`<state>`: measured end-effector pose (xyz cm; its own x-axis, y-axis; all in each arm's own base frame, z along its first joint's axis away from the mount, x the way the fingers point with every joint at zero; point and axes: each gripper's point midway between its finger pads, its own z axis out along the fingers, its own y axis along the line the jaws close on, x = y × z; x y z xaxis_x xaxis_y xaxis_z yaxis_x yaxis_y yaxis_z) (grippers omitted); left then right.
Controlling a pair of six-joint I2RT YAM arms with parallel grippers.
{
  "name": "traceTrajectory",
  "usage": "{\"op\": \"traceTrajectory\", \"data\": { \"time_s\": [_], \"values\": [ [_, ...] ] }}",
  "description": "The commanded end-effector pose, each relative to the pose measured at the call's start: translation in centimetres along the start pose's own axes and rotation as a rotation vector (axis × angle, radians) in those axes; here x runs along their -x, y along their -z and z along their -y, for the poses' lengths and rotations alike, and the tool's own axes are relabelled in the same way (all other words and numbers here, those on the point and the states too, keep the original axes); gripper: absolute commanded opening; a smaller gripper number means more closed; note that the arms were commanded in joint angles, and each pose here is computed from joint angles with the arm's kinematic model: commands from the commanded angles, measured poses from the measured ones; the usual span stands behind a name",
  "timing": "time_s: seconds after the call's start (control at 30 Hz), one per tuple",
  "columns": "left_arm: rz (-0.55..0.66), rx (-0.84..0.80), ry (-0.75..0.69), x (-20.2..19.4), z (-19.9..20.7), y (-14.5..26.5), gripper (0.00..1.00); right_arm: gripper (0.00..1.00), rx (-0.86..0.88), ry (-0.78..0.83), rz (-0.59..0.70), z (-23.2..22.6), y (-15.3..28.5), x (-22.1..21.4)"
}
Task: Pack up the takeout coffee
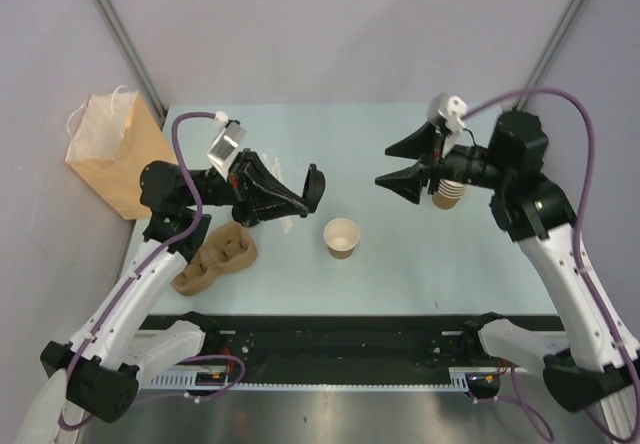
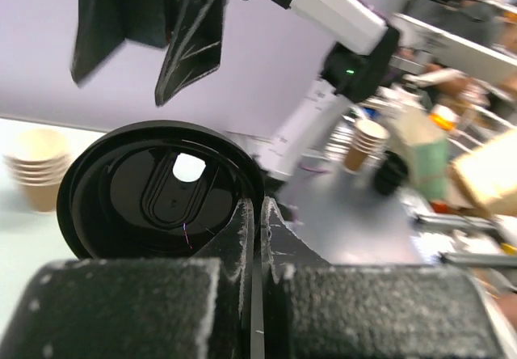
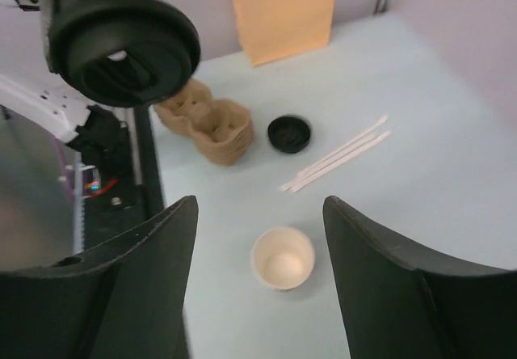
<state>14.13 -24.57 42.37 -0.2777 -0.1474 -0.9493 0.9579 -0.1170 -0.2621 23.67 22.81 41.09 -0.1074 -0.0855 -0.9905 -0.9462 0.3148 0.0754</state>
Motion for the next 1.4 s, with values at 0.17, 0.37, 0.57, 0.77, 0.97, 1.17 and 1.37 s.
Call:
{"op": "traceTrajectory", "data": {
  "time_s": [0.17, 0.37, 0.57, 0.77, 0.97, 1.17, 1.37],
  "values": [
    [-0.079, -0.211, 0.062, 0.5, 5.1, -1.3, 0.0, 0.64, -0.176, 0.746, 0.406, -3.8, 1.8, 8.1],
    [-0.061, -0.249, 0.052, 1.0, 6.4, -1.4, 0.0, 0.6, -0.055, 0.936, 0.466, -9.9, 0.2, 7.5],
    [-0.093, -0.297, 0.066, -0.1, 7.4, -1.6, 0.0, 0.57, -0.04, 1.111, 0.492, -13.0, -1.2, 6.5],
    [-0.1, -0.31, 0.077, -0.5, 7.7, -1.7, 0.0, 0.52, -0.041, 1.2, 0.515, -14.3, -1.5, 6.6],
    [-0.101, -0.313, 0.094, -0.7, 7.5, -2.0, 0.0, 0.47, -0.036, 1.263, 0.516, -15.2, -1.9, 6.4],
    [-0.106, -0.305, 0.126, -1.2, 7.0, -2.2, 0.0, 0.4, -0.027, 1.341, 0.501, -15.3, -2.2, 5.9],
    [-0.119, -0.307, 0.145, -1.5, 7.0, -2.4, 0.0, 0.37, 0.049, 1.423, 0.471, -16.1, -2.4, 4.4]
  ]
}}
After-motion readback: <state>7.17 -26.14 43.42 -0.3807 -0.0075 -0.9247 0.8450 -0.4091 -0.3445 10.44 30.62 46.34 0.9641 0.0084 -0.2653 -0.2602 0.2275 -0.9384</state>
